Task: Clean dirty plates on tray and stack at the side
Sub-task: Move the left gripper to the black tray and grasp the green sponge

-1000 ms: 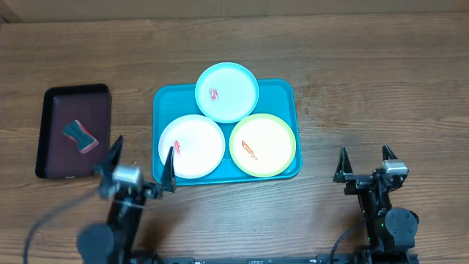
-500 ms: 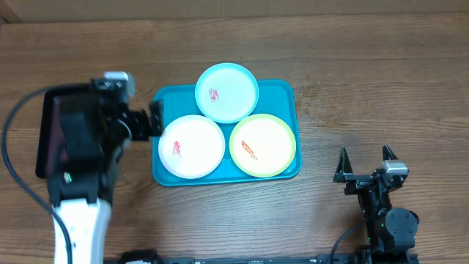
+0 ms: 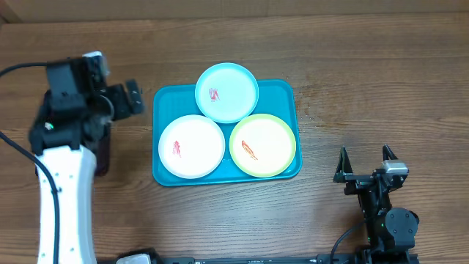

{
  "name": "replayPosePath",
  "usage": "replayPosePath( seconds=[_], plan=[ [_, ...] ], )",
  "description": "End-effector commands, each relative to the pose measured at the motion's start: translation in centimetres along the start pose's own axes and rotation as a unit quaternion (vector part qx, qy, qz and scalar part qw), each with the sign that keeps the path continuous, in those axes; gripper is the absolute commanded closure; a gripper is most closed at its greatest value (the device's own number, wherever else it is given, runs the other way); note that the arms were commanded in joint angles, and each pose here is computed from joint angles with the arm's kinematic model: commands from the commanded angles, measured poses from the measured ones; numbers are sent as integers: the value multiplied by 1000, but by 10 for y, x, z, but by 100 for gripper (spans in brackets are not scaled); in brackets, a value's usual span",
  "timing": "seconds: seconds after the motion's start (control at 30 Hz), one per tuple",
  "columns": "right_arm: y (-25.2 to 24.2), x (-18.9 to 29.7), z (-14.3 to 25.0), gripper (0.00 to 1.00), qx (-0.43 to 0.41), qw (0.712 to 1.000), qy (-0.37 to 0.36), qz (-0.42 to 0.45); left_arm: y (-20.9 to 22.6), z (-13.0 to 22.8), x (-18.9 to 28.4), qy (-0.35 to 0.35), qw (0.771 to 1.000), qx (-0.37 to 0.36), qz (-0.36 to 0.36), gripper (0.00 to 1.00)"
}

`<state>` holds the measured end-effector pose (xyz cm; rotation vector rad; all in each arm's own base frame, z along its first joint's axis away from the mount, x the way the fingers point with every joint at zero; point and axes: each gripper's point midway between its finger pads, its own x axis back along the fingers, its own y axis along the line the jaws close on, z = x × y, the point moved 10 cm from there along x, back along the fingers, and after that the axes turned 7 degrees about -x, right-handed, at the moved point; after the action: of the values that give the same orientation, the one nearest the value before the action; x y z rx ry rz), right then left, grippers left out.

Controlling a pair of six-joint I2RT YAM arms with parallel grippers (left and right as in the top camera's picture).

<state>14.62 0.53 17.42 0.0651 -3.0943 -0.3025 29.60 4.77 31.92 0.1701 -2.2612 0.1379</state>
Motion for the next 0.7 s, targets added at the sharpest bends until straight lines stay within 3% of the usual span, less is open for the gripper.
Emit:
replayPosePath(
  seconds=[0.0,0.37,0.53,0.67],
  plan=[
    [1,0,2,0,2,1000,-1,-5,37,-22,-7,-2,995,72,-62,0],
    [1,0,2,0,2,1000,-1,-5,83,-25,-61,24,986,114,-117,0],
    [1,0,2,0,2,1000,-1,-5,111,-14,-102,56,967,165,-187,0],
    [1,0,2,0,2,1000,-1,-5,127,-2,-122,87,960,178,-198,0]
  ],
)
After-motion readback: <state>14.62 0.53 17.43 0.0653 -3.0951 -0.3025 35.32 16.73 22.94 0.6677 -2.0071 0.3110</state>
